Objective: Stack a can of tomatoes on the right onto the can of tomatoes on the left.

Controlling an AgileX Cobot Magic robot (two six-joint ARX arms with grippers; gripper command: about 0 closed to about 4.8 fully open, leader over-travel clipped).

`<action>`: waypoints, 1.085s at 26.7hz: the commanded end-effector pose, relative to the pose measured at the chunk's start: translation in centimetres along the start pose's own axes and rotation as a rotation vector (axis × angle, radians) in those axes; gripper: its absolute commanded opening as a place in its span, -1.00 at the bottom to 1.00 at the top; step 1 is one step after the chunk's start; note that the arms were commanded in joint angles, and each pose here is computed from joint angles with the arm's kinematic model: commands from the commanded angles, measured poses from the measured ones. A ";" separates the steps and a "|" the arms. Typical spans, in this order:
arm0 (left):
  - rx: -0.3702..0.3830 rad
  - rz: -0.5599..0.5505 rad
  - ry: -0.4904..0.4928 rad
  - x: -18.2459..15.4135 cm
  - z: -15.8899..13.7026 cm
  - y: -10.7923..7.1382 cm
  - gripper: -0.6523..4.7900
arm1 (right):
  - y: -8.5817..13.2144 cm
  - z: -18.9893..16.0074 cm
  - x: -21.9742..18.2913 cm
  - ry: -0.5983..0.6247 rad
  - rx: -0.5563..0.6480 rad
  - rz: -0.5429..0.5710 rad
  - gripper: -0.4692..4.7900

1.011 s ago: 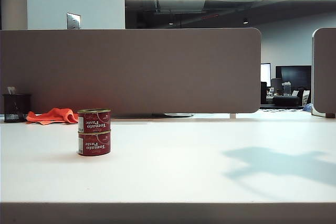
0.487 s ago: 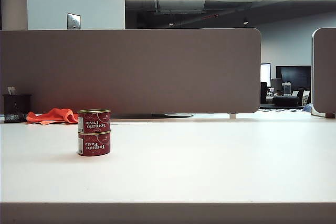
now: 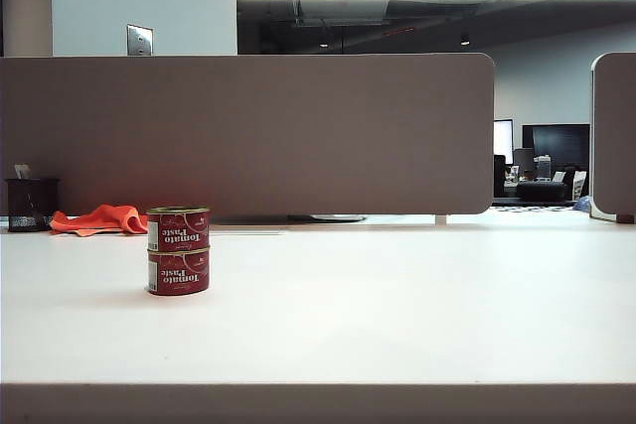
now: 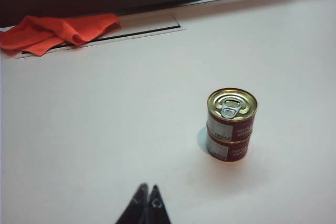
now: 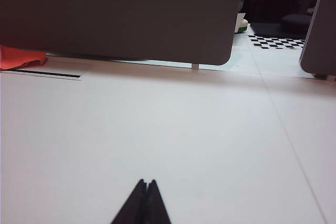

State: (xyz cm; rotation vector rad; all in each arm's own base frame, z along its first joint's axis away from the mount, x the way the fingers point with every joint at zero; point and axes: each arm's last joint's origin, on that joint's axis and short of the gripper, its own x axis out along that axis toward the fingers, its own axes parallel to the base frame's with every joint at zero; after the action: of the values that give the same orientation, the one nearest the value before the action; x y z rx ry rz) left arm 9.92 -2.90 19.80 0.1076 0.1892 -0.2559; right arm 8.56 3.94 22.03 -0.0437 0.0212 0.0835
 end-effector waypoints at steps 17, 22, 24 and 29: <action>-0.103 -0.053 -0.170 1.3 -3.1 -0.5 -0.78 | 0.7 -5.4 0.9 0.001 0.003 0.022 -0.84; -0.097 -0.053 -0.159 0.9 -3.4 -0.5 -0.78 | 0.8 -6.0 0.9 0.031 -0.014 0.026 -0.84; -0.082 -0.052 -0.141 0.6 -3.7 -0.5 -0.78 | 0.8 -6.2 0.9 0.052 -0.025 0.029 -0.84; -0.074 -0.059 -0.143 0.2 -3.9 -0.5 -0.78 | 1.0 -6.0 0.9 0.034 -0.022 0.119 -0.84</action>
State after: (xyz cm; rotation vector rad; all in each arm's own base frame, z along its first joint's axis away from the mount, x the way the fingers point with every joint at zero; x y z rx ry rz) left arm 9.30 -2.86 16.00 0.0030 0.0497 -0.2997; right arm 9.27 4.68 15.90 -0.0745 0.0759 0.1744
